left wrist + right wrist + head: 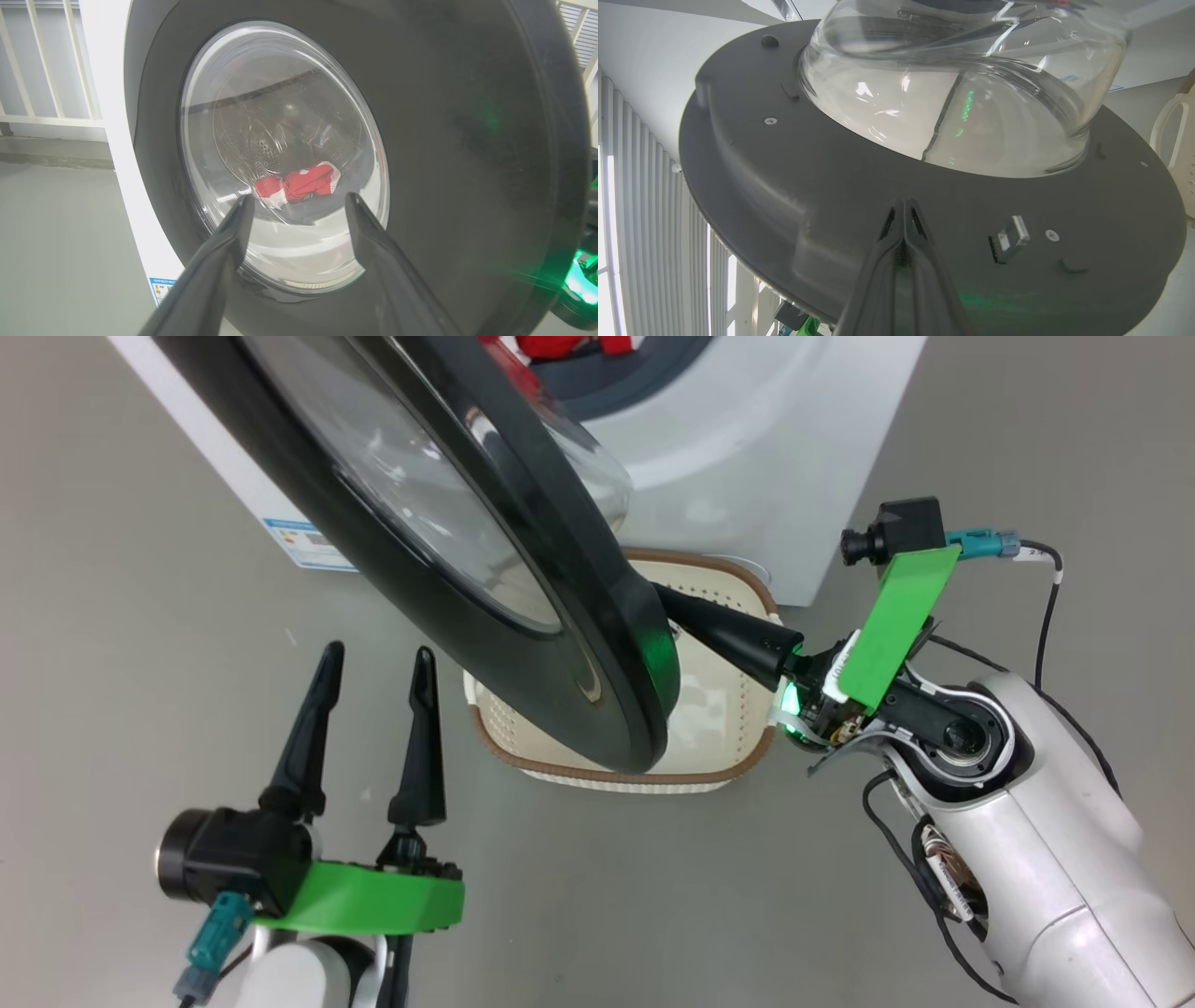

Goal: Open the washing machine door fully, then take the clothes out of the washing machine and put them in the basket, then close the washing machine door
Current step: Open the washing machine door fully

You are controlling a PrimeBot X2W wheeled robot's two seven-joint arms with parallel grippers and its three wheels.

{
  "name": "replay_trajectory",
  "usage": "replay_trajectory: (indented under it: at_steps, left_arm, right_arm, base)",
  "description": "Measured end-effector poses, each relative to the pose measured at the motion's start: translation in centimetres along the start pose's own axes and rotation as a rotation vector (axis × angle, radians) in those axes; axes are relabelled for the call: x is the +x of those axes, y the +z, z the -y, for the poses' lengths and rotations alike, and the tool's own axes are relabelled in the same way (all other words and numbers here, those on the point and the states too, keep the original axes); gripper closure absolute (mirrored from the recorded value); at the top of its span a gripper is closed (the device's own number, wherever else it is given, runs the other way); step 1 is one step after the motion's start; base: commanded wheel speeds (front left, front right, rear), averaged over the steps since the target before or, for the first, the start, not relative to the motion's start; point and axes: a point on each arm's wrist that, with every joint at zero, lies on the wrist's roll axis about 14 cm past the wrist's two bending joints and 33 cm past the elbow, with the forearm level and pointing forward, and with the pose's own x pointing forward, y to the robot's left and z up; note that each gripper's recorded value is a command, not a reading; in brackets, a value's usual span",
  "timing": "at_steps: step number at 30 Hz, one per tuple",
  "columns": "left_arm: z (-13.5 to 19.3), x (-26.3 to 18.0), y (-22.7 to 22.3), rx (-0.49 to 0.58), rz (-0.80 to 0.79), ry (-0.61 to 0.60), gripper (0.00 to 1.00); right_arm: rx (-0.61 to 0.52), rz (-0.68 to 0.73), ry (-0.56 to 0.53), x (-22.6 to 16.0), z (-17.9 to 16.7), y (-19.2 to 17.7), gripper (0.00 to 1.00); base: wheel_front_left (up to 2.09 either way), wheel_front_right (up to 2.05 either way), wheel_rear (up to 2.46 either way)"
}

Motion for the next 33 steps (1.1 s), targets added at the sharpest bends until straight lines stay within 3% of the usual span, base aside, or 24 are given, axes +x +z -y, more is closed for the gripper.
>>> replay_trajectory:
  at_steps: [33]
  left_arm:
    - [-6.8,-7.5,4.5,0.037,0.057,0.228,0.00]
  right_arm:
    - [0.052,-0.296,0.045,4.6,-2.0,-10.8,1.00]
  base:
    - [0.00,0.00,0.00]
